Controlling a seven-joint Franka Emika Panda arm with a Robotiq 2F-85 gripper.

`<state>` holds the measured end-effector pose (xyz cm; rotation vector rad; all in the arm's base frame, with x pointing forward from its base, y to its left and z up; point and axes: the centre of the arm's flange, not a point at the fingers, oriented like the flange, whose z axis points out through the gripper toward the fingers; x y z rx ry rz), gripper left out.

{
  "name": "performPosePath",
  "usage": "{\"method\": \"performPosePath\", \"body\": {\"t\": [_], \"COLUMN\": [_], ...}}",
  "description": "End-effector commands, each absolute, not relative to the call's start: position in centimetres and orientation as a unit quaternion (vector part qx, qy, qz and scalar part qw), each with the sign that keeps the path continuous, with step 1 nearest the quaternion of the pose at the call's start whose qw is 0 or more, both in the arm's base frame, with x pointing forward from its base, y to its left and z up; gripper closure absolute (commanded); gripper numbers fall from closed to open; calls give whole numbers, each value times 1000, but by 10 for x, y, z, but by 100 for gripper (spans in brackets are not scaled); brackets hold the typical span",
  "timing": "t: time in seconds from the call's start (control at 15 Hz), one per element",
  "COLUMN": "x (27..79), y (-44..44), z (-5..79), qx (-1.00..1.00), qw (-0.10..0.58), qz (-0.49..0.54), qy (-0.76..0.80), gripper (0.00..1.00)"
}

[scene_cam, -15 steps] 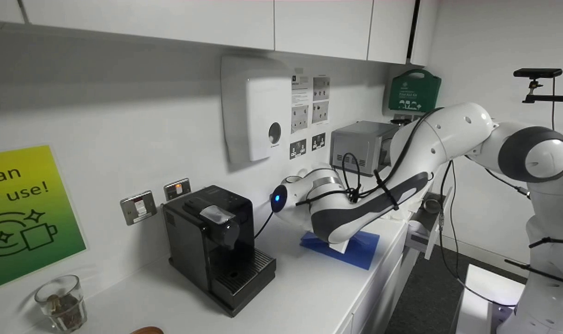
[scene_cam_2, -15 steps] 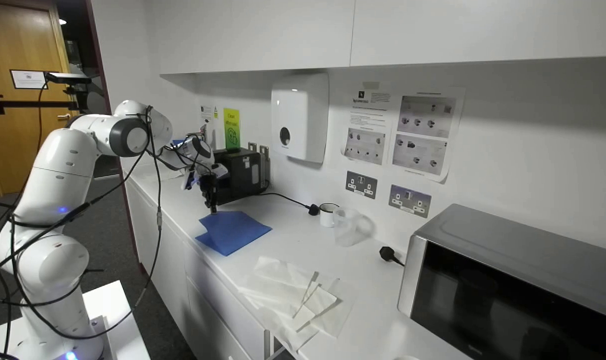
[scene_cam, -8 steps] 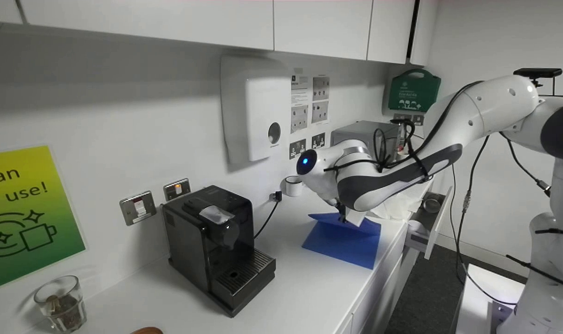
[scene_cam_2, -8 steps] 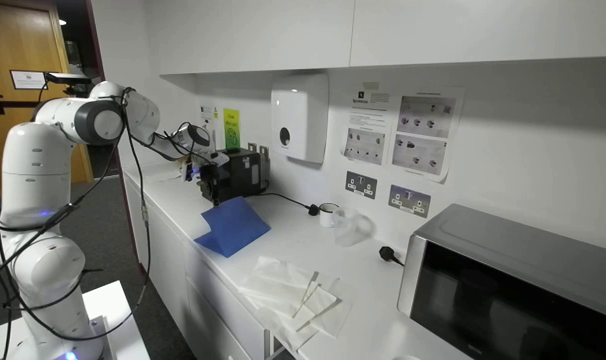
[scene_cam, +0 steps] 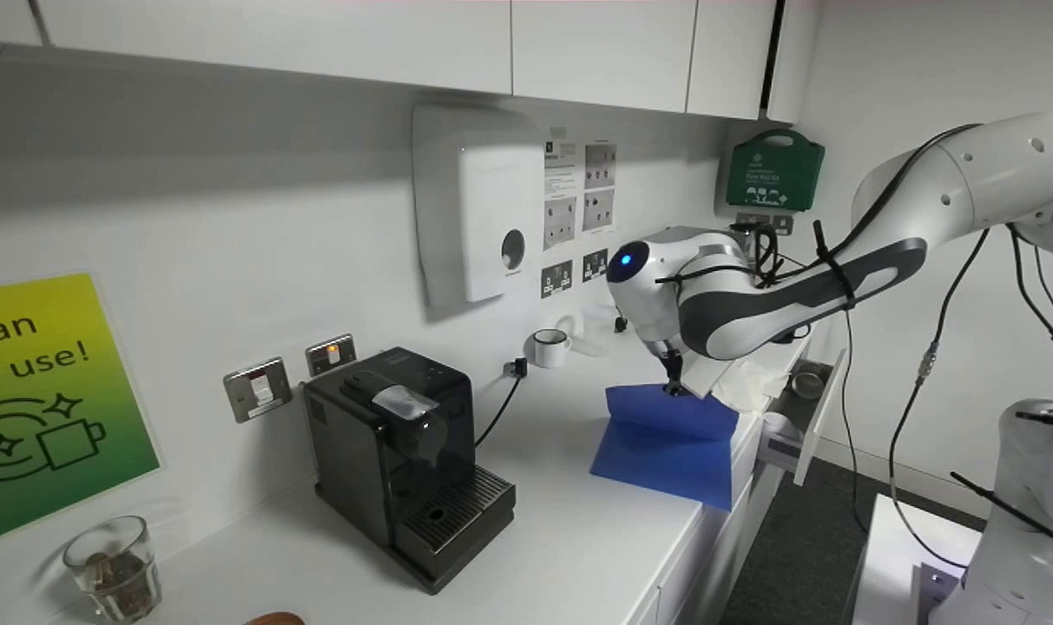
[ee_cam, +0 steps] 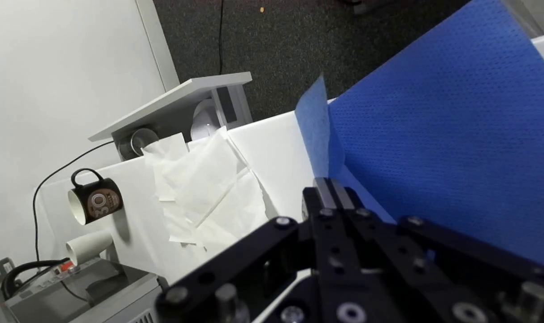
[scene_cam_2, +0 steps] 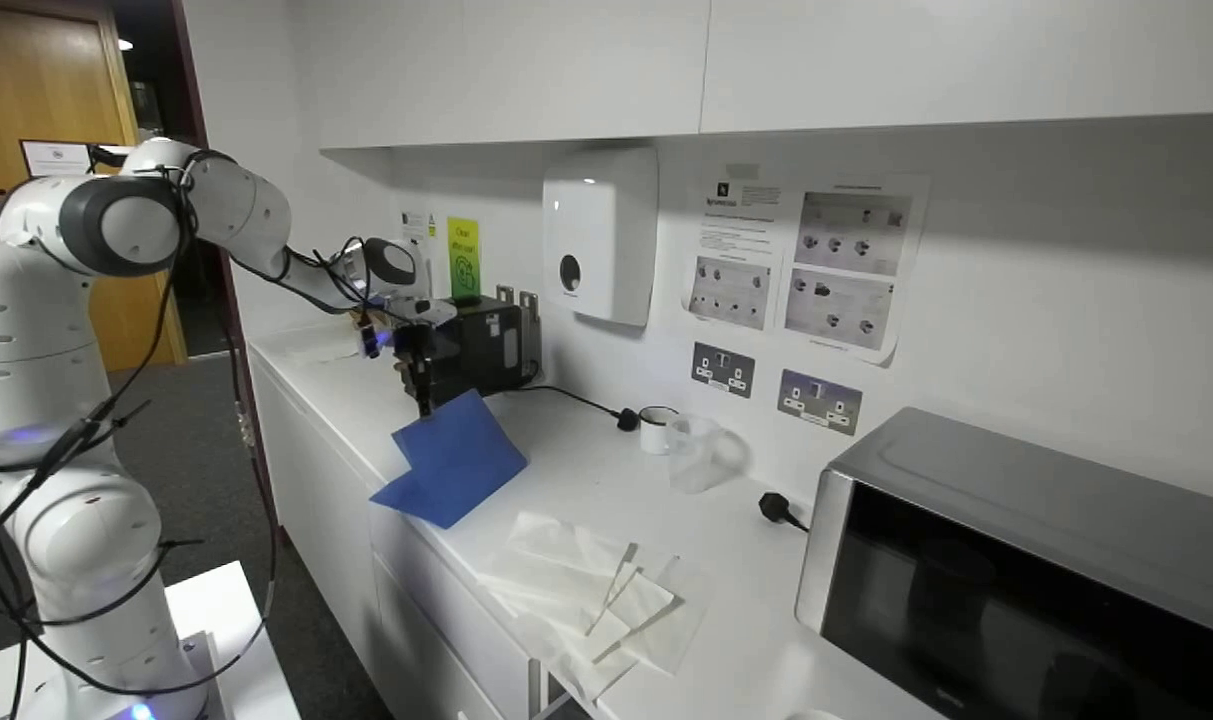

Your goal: Unfold the blue placemat, place the white napkins on the mat then fold the mat in half

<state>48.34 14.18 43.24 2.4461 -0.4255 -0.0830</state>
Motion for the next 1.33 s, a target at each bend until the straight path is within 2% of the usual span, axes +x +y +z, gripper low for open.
{"method": "performPosePath", "body": {"t": [0.0,0.47,1.27], "x": [468,493,526], "y": [123,132,98], "z": [444,462,484], "qx": [935,939,968], "qw": [300,297,226], "qz": [-24,-17,39], "qy": [-187,-171,-105], "gripper": [100,100,100]}}
